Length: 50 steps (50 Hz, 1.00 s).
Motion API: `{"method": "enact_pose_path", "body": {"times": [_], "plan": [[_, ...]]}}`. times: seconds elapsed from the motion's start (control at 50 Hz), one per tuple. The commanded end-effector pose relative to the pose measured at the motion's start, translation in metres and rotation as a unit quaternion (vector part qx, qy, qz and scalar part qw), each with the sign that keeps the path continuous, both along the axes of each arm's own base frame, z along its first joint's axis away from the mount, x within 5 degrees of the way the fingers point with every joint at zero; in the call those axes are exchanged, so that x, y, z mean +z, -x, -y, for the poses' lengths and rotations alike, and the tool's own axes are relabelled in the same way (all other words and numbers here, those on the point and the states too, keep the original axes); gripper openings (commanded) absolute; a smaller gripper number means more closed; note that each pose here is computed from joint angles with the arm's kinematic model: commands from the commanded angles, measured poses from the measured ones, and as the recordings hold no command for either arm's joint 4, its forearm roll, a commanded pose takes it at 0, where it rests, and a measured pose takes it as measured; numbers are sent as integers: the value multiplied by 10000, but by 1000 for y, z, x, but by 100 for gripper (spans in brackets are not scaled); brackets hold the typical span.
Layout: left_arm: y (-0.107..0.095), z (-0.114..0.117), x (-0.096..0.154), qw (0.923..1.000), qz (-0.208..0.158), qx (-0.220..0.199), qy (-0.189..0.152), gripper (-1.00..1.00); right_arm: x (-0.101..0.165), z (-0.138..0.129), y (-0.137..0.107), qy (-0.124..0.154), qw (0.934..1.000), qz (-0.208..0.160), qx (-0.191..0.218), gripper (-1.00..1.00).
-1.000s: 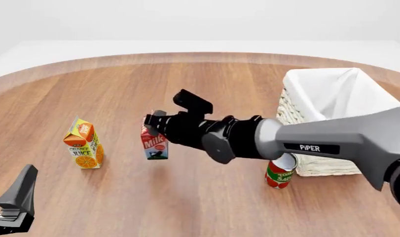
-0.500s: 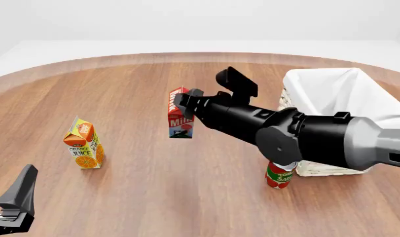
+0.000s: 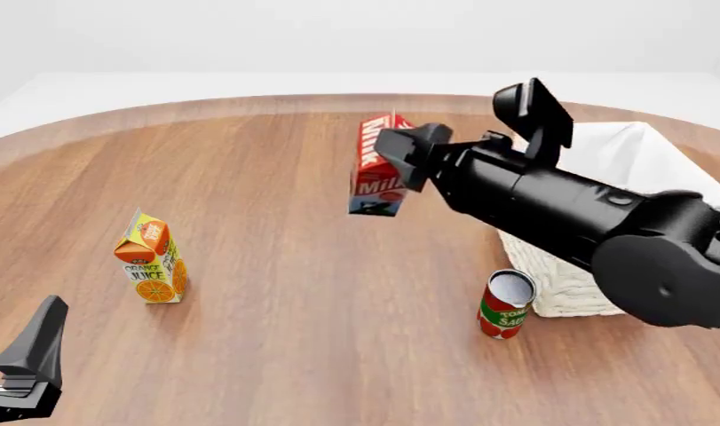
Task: Pick the milk and place it in the basket.
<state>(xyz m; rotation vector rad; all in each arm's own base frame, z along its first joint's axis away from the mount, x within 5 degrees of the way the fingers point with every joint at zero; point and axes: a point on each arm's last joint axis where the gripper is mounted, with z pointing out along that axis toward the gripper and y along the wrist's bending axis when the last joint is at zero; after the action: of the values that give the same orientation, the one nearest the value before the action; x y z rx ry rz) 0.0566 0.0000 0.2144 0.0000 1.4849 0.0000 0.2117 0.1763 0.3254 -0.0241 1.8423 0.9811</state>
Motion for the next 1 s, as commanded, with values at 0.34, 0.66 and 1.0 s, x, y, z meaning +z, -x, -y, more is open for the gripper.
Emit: {"method": "enact_pose_path", "body": {"times": [0.34, 0.66, 1.0], "plan": [[0, 0, 0, 10000, 0, 0, 0, 100, 72, 61, 35, 125, 9946, 903, -504, -100], [0, 0, 0, 10000, 0, 0, 0, 100, 96, 86, 45, 356, 9882, 1193, -887, -100], [0, 0, 0, 10000, 0, 0, 0, 100, 114, 110, 55, 665, 9789, 1381, -1353, -100]]}}
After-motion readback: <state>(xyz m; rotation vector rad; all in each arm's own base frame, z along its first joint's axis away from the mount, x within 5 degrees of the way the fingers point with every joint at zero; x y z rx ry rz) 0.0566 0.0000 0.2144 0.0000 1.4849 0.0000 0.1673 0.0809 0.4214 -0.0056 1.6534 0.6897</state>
